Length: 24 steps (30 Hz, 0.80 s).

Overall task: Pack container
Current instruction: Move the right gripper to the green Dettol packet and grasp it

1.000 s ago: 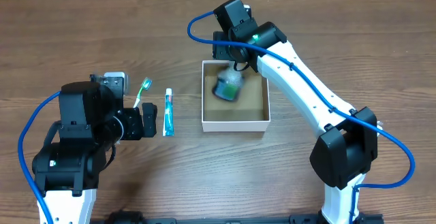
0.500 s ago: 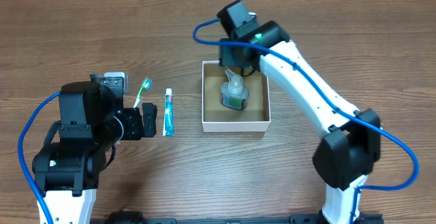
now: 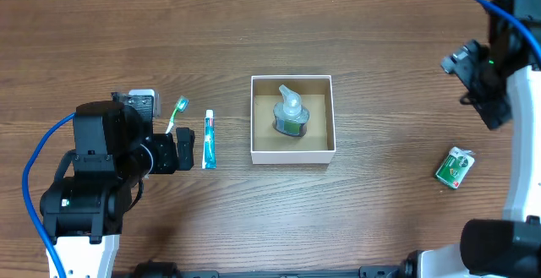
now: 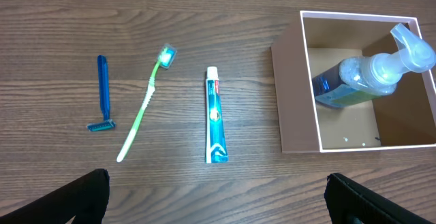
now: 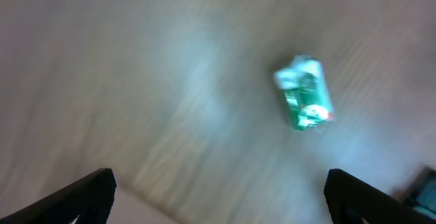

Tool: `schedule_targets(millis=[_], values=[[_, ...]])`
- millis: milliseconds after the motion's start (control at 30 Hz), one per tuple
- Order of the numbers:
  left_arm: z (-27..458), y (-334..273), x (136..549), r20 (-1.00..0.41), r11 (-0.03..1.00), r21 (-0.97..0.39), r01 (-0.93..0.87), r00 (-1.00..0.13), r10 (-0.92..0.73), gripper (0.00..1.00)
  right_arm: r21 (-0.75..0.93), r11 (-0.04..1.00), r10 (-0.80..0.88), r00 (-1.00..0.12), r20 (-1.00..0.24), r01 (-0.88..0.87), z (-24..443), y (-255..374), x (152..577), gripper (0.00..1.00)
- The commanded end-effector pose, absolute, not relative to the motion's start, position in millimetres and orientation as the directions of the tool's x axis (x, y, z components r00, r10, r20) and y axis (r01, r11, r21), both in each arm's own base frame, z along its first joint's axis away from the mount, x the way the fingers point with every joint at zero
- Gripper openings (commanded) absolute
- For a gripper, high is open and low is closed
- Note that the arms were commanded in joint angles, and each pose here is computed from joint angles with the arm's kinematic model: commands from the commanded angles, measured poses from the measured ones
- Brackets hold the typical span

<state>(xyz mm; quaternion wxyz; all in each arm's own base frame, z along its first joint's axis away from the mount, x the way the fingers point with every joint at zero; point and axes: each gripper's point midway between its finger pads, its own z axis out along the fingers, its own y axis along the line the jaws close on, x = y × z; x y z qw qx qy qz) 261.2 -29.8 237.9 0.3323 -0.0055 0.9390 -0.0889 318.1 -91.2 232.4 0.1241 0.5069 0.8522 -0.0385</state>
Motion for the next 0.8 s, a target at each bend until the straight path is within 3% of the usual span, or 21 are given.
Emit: schedule_targets(millis=[0, 100, 233, 433, 767], values=[[247.9, -29.8, 264.7, -0.642, 0.984, -0.174, 0.045, -0.762, -0.079, 1.0, -0.007, 0.438, 0.888, -0.434, -0.152, 0.899, 187.5, -110.2, 299.3, 1.0], [247.9, -29.8, 264.7, -0.642, 0.984, -0.174, 0.045, -0.762, -0.078, 1.0, -0.054, 0.384, 0.917, -0.387, -0.091, 0.922, 143.7, -122.0, 280.5, 1.0], [247.8, -28.5, 265.0, -0.643, 0.985, -0.168, 0.041, -0.762, -0.078, 1.0, -0.058, 0.386, 0.922, -0.388, -0.016, 0.921, 94.0, -125.5, 262.3, 1.0], [244.7, -28.7, 267.3, -0.634, 0.985, -0.169, 0.039, -0.769, -0.079, 1.0, -0.053, 0.35, 0.936, -0.352, -0.025, 0.935, 39.4, -138.4, 242.6, 1.0], [231.7, -29.4, 272.0, -0.591, 0.984, -0.173, 0.031, -0.803, -0.079, 1.0, 0.025, 0.524, 0.843, -0.515, -0.156, 0.851, 6.8, -153.8, 261.7, 1.0]])
